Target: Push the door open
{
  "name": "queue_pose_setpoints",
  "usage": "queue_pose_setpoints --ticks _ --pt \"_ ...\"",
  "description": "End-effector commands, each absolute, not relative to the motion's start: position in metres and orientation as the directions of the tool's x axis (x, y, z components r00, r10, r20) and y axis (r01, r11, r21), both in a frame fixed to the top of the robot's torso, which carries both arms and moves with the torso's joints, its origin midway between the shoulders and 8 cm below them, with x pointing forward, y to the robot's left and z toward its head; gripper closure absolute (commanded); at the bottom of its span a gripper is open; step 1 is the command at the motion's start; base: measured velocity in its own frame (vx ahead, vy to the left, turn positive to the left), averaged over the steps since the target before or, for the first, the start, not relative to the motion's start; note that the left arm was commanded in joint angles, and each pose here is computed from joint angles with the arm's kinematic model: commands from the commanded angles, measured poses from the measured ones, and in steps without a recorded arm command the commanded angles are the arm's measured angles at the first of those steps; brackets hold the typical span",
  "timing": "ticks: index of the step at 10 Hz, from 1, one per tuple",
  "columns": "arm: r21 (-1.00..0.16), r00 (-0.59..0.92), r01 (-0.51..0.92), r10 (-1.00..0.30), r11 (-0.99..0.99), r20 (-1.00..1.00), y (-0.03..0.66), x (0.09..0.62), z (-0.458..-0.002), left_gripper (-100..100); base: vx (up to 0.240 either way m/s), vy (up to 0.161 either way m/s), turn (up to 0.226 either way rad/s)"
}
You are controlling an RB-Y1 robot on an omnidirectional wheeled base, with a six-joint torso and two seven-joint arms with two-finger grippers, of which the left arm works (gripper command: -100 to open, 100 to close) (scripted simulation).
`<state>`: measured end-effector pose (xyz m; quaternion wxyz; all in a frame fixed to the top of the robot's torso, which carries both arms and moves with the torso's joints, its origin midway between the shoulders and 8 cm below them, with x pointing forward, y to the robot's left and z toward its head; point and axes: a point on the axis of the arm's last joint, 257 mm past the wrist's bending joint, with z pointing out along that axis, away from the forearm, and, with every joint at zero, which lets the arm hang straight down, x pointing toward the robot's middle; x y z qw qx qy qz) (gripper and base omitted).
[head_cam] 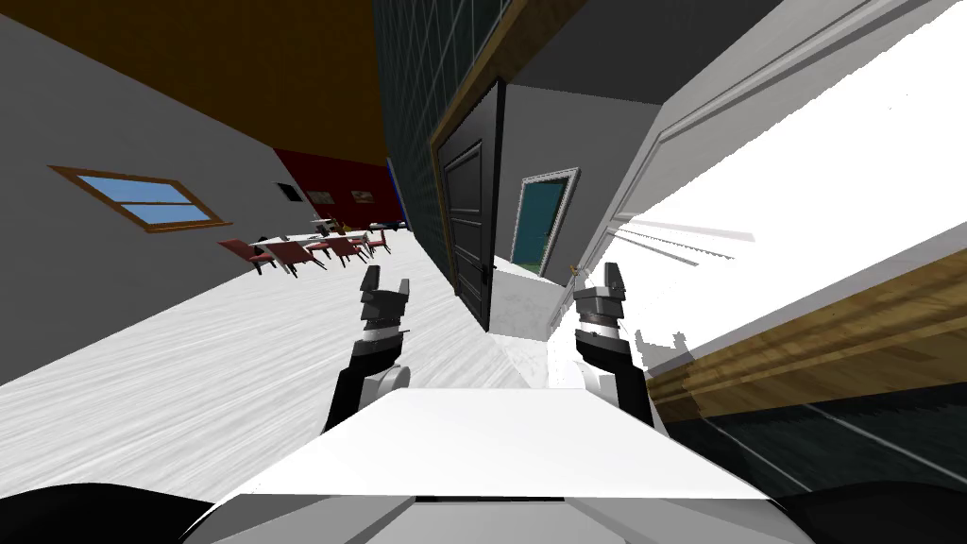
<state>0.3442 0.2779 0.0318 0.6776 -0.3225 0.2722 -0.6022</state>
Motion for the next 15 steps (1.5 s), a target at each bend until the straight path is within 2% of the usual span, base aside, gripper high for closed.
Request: queue_pose_setpoints --ticks 1,15 --pt "-0.778 0.106 0.626 -0.994 0.050 0.021 0.272 0.352 0.022 -100 0.092 -0.049 -0.140" --pt "-0.896 -0.095 0.438 -0.995 -0.078 0.040 0.201 0.424 -0.081 -100 0.106 0.100 -0.120"
